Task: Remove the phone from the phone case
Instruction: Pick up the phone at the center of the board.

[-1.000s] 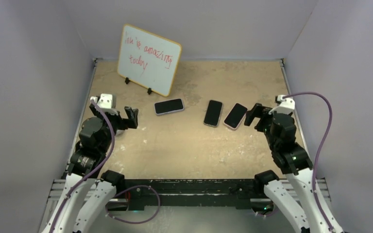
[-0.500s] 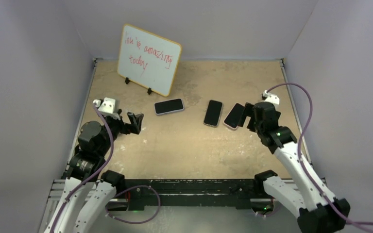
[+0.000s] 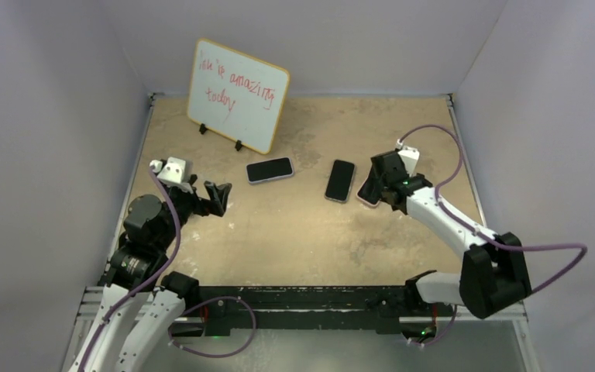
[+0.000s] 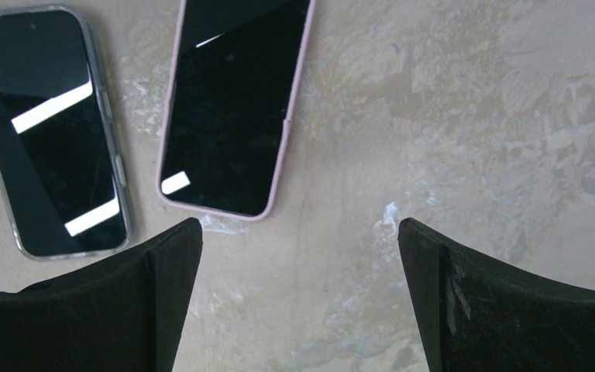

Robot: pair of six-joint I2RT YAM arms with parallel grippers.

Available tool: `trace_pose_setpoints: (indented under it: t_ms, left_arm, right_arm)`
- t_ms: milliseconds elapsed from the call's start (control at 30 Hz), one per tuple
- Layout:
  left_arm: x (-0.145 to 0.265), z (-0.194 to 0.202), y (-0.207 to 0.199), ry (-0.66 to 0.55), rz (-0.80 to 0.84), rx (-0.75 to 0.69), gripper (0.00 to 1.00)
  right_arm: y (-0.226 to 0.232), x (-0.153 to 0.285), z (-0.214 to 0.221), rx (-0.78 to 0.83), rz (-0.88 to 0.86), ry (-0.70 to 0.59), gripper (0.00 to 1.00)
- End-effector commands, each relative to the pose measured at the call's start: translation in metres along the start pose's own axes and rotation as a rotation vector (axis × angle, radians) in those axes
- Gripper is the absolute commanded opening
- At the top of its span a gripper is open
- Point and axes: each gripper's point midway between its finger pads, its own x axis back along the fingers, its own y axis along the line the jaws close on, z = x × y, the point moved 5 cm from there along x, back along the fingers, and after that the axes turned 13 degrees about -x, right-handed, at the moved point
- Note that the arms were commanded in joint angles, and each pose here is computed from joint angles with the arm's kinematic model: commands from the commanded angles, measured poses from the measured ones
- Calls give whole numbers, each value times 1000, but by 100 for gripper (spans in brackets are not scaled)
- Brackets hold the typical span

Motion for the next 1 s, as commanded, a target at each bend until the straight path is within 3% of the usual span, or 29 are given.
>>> trace_pose_setpoints:
  t_ms: [0, 233, 600, 967]
  left_arm:
    - [1, 1, -1, -10, 6, -8, 100]
    - [4, -1, -3, -27, 14, -15, 100]
    - [11, -5, -5, -49, 13, -19, 100]
    - [13, -6, -6, -57, 13, -22, 100]
  right_arm:
    - [19, -3, -22, -167, 68, -126, 99]
    - [43, -31, -16, -262, 82, -88, 99]
    - [67, -73, 1, -239, 174, 19, 99]
    - [52, -90, 1, -182, 252, 45, 99]
